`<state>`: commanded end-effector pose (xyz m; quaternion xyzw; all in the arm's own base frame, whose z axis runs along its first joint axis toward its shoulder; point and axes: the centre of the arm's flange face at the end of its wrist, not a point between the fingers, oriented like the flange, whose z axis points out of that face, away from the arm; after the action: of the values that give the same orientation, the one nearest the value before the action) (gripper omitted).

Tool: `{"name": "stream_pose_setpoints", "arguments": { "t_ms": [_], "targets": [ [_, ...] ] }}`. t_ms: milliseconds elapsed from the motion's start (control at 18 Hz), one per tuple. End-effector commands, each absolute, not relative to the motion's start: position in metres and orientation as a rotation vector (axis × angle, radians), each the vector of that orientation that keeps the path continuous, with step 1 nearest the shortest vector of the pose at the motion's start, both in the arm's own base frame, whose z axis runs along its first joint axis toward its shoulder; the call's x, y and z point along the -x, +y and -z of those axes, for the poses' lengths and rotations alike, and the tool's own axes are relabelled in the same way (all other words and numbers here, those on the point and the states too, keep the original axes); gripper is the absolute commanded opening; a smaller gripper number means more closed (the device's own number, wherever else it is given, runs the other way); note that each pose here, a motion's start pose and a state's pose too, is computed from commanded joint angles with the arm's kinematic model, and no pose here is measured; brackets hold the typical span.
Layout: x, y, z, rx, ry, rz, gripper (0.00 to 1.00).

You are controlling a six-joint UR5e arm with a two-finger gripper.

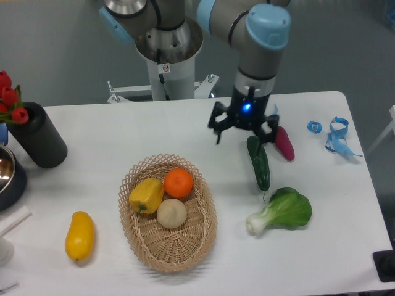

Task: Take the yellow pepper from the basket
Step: 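Move the open gripper from its start pose over the wicker basket, then lower the gripper onto the yellow bell pepper in the basket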

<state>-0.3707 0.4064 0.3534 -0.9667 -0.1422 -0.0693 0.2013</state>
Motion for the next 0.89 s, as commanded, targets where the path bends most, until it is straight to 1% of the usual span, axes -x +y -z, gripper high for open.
{"name": "stream_pose_setpoints", "arguments": {
  "t_ms": [278, 444, 556, 778, 889],
  "targets": [
    [0.337, 0.446, -0.331, 2.735, -0.285, 0.255, 1.0],
    [0.322, 0.474, -0.32, 2.715, -0.187, 0.21, 1.0],
    [0.313, 0.492, -0.311, 2.721, -0.133, 0.22, 1.0],
    [0.301, 0.505, -0.301, 2.718, 0.171, 0.191, 1.0],
    [0.291, 0.513, -0.294, 2.722, 0.233, 0.201, 1.0]
  ]
}}
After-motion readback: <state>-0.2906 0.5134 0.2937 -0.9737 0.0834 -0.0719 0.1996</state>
